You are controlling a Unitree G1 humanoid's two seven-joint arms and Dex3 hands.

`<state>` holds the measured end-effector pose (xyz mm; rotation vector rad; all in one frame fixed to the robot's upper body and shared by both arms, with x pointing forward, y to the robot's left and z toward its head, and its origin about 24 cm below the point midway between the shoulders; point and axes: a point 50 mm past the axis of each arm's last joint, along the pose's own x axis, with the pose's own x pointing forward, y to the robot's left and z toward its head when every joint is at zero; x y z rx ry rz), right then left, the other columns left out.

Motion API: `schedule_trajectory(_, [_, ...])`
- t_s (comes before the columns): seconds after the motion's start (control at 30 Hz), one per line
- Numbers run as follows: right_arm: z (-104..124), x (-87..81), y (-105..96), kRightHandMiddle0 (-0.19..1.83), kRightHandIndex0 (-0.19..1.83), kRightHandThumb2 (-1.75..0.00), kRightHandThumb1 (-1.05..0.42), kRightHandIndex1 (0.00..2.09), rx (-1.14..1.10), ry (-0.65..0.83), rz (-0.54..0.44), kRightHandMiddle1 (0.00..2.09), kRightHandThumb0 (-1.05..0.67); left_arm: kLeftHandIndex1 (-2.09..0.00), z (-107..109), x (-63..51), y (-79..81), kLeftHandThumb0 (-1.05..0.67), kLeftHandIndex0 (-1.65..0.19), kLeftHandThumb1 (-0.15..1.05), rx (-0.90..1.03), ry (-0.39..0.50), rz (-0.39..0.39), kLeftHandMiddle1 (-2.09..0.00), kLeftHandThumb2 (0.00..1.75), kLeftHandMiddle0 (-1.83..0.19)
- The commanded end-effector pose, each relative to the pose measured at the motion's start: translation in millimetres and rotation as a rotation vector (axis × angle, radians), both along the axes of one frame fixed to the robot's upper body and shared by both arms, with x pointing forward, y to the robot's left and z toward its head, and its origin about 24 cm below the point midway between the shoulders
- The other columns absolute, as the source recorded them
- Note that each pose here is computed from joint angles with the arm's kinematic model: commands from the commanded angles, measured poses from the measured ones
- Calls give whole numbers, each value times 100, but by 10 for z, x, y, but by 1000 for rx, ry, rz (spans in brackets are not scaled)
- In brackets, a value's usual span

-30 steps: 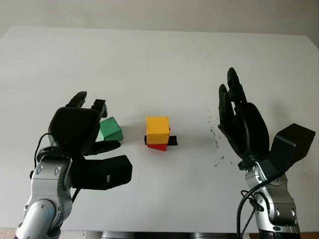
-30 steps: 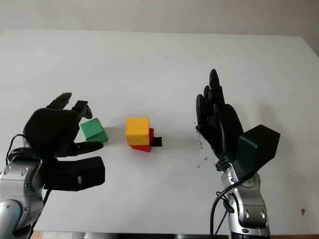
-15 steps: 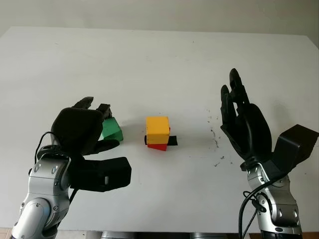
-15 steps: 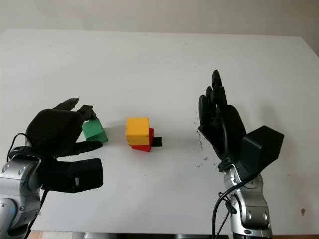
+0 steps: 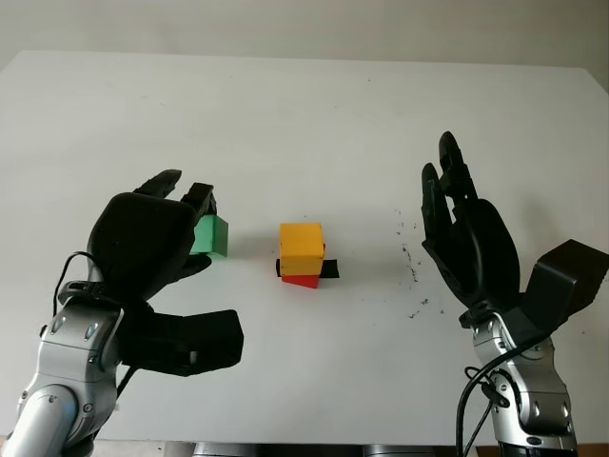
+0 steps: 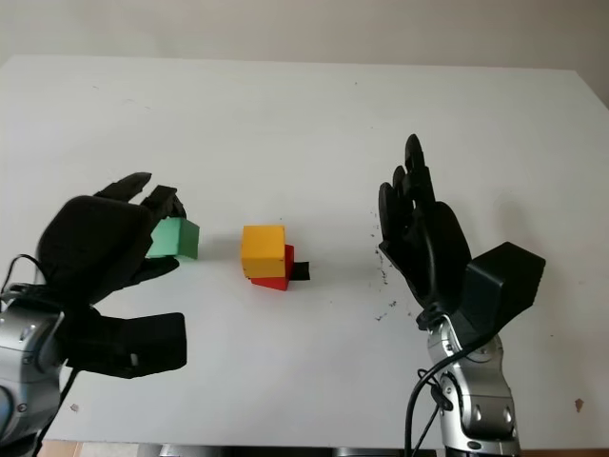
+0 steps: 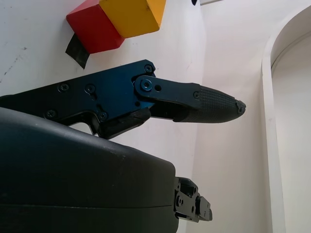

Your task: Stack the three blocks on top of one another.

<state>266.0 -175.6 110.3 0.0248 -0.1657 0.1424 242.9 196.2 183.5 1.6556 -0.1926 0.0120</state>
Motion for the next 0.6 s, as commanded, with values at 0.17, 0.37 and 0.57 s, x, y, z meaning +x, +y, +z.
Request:
schedule_trajectory(0.17, [21, -16, 4, -19, -19, -54, -105, 0, -15, 1, -12, 0, -71, -124, 656, 42, 72, -37, -31, 104, -108, 57, -146, -7, 8, -37])
schedule_trajectory(0.37, [6, -24, 28, -19, -19, -53, -105, 0, -40, 24, -7, 0, -72, -116, 1098, 87, 1, -39, -42, 102, -59, 57, -201, -7, 5, -44])
schedule_trajectory(0.57, [-7, -26, 54, -19, -19, -54, -105, 0, -32, 22, 3, 0, -69, -99, 1489, 118, -105, -34, -54, 98, -71, 54, -296, -6, 5, -48])
